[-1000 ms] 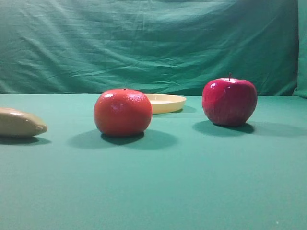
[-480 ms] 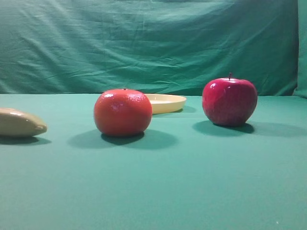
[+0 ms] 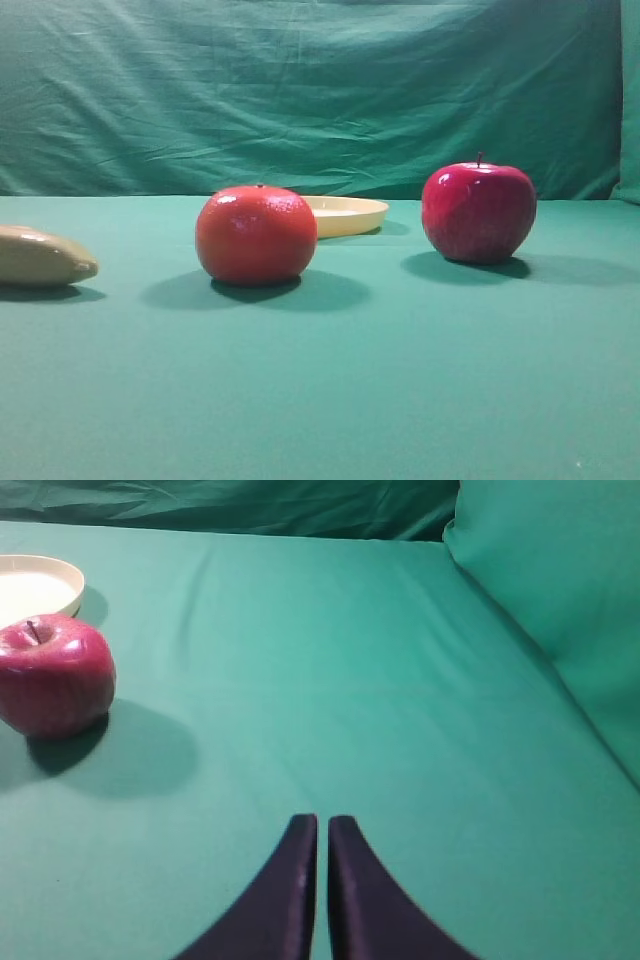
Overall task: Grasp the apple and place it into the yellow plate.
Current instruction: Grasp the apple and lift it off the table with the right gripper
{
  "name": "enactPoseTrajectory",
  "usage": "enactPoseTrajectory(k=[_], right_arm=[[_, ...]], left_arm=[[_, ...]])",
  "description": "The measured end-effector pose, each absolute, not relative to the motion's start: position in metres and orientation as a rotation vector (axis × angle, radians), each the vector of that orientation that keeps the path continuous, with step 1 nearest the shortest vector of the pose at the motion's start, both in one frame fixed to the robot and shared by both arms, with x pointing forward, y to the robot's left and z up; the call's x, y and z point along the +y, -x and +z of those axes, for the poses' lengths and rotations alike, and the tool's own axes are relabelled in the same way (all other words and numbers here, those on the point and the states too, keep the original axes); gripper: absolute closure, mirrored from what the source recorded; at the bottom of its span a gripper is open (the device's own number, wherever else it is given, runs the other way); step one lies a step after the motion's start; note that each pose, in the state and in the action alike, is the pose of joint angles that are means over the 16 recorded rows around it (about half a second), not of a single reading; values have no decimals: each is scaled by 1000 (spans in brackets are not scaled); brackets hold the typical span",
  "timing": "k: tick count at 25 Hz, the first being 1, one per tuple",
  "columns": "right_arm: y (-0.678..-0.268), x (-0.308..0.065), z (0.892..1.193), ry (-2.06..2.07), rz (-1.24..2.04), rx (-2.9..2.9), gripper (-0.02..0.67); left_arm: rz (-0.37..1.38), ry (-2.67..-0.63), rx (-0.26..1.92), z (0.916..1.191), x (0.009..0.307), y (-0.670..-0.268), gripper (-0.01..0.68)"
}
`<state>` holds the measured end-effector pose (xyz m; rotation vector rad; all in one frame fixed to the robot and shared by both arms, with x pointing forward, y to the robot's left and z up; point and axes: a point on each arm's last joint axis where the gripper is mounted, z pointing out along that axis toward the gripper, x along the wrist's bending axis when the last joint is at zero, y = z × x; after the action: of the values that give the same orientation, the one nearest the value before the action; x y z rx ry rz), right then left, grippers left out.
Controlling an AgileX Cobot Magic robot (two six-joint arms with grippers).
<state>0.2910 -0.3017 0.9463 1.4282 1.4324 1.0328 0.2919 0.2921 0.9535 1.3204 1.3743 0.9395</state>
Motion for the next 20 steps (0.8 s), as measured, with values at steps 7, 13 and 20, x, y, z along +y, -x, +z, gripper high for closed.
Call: enactPoseTrajectory(k=[7, 13, 20], right_arm=[[-292, -300, 950, -1421, 1106, 1384, 649], [-294, -297, 963, -1382, 1246, 1282, 649], [-299, -294, 992, -1362, 1378, 1207, 649]], left_arm=[[939, -1320, 1374, 953, 292, -292, 516], [939, -1320, 1374, 953, 292, -292, 516], [939, -1320, 1374, 953, 292, -292, 516]])
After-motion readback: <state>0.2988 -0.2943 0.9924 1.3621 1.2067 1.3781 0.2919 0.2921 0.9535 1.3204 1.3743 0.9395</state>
